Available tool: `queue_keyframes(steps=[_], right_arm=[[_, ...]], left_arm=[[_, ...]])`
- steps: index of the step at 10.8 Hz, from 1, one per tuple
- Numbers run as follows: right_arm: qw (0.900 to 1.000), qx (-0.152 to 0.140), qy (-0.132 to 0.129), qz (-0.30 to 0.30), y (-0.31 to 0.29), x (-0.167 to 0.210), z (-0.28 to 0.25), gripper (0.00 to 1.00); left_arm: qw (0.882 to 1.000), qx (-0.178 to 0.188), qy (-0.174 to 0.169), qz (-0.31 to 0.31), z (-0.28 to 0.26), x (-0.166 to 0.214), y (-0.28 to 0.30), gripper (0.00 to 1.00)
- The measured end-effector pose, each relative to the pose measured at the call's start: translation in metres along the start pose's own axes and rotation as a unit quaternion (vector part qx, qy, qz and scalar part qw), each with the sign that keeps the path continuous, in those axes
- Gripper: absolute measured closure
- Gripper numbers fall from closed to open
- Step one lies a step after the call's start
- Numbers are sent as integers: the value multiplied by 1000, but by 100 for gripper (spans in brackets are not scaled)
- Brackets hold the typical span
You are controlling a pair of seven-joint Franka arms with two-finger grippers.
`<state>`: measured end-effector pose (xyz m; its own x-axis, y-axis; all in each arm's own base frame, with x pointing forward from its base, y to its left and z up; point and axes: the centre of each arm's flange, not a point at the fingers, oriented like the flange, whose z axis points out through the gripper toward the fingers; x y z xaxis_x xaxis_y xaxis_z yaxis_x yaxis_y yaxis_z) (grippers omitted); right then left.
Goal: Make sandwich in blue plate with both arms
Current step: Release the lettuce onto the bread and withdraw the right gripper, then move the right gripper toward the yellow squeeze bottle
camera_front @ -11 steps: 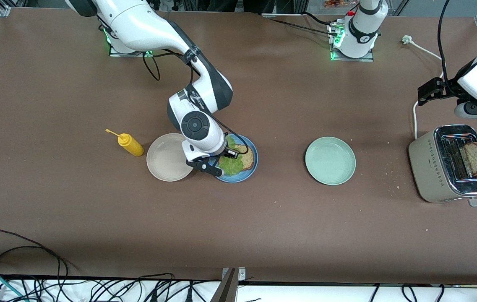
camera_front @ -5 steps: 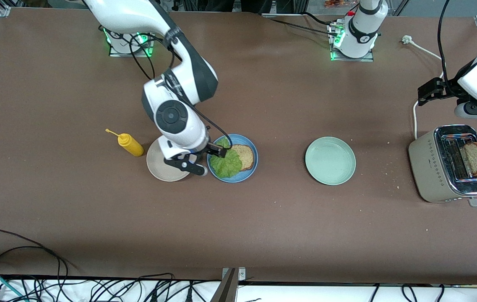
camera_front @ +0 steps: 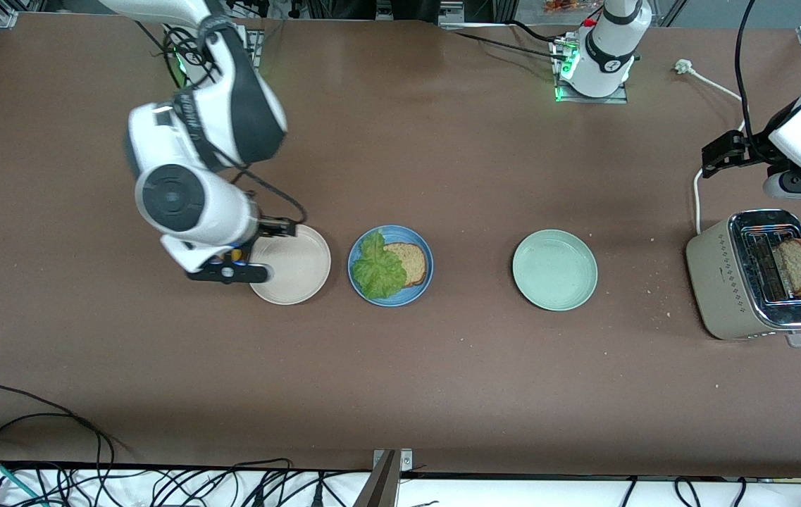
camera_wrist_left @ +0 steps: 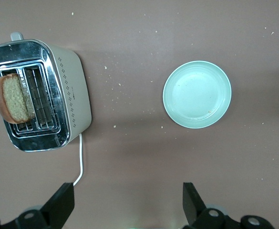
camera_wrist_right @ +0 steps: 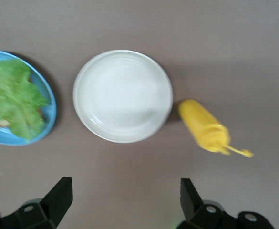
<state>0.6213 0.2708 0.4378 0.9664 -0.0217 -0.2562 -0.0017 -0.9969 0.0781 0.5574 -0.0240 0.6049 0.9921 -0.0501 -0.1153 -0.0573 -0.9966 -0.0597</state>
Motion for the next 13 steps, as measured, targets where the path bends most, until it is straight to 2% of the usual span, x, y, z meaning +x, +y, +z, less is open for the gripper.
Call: queue_keyframes(steps=[2,4,8,10,13], right_arm=[[999,-2,-15,-45,62,-5,-22,0],[995,8,-26,-95,135,-11,-33,0],[980,39,-42,-191,279,-21,-13,0],[967,74,-25,-244,334,-21,16,0],[936,159,17,-314,399,-20,75,0]], left_arm=[[1000,0,0,-1,0,0,-1,0],[1000,0,0,-4,0,0,-5,0],[1000,-2,-1,-15,1,0,-17,0],[1000,-1,-1,-12,1,0,-13,0],[1000,-1,0,-10,0,0,-11,0]])
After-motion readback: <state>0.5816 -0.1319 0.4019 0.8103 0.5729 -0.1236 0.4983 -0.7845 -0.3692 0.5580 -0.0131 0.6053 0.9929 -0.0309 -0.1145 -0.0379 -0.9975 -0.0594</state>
